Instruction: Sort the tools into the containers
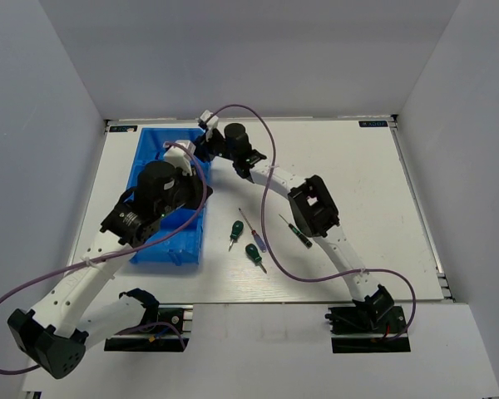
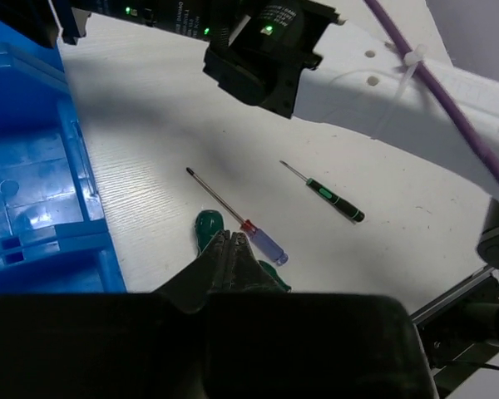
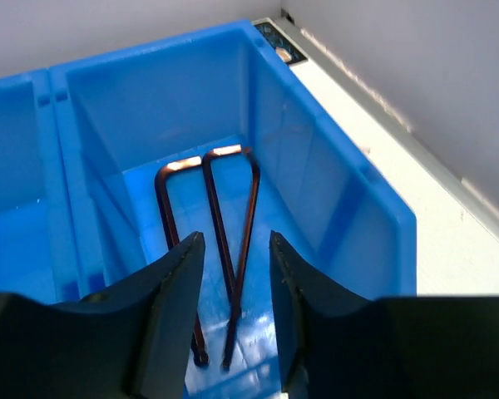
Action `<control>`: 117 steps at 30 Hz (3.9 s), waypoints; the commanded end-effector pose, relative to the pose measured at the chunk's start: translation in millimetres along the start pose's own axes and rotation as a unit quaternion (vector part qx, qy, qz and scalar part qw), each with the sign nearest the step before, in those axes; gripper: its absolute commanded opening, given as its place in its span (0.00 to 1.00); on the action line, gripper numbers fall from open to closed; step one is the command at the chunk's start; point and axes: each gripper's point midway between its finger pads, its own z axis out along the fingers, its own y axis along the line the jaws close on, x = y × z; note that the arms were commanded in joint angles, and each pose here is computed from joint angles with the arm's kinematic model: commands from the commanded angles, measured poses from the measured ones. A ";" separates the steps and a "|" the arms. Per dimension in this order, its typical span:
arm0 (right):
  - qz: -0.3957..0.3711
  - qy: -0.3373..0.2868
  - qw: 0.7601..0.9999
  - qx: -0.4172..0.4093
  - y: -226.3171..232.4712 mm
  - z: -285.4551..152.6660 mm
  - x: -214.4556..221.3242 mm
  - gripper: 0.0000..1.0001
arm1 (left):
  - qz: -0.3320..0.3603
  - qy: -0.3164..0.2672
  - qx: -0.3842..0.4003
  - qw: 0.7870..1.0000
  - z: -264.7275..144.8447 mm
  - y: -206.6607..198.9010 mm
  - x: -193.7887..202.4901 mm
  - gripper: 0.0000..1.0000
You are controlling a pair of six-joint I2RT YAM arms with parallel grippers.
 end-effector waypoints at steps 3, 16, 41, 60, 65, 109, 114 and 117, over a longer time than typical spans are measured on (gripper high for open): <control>-0.019 -0.062 0.997 0.042 -25.3 -38.6 -102.5 0.35 | 0.017 0.022 0.026 0.999 5.4 -11.3 0.7 0.00; 0.158 0.413 0.897 0.030 -7.8 -295.9 19.9 0.53 | 0.085 0.315 0.040 0.944 90.1 5.9 153.0 0.60; 0.254 0.412 0.875 -0.013 102.7 -430.1 39.7 0.64 | 0.151 0.306 -0.131 0.931 145.2 51.9 208.7 0.39; 0.155 0.450 0.871 -0.122 158.7 -361.3 53.7 0.68 | 0.045 0.084 -0.364 0.927 74.7 128.6 6.0 0.17; 0.149 0.477 0.860 -0.100 159.0 -324.6 69.4 0.71 | -0.001 0.090 -0.395 0.914 68.8 158.8 9.4 0.33; -0.033 0.585 0.810 -0.023 196.4 -344.2 122.5 0.67 | -0.031 0.006 -0.230 0.973 -38.4 122.9 -11.3 0.61; -0.034 0.598 0.801 -0.023 201.2 -363.9 130.9 0.69 | -0.031 0.006 -0.225 0.974 -44.0 119.8 -10.0 0.61; -0.070 0.589 0.805 0.001 188.7 -363.9 126.7 0.73 | -0.031 0.007 -0.221 0.975 -43.5 118.3 -9.6 0.61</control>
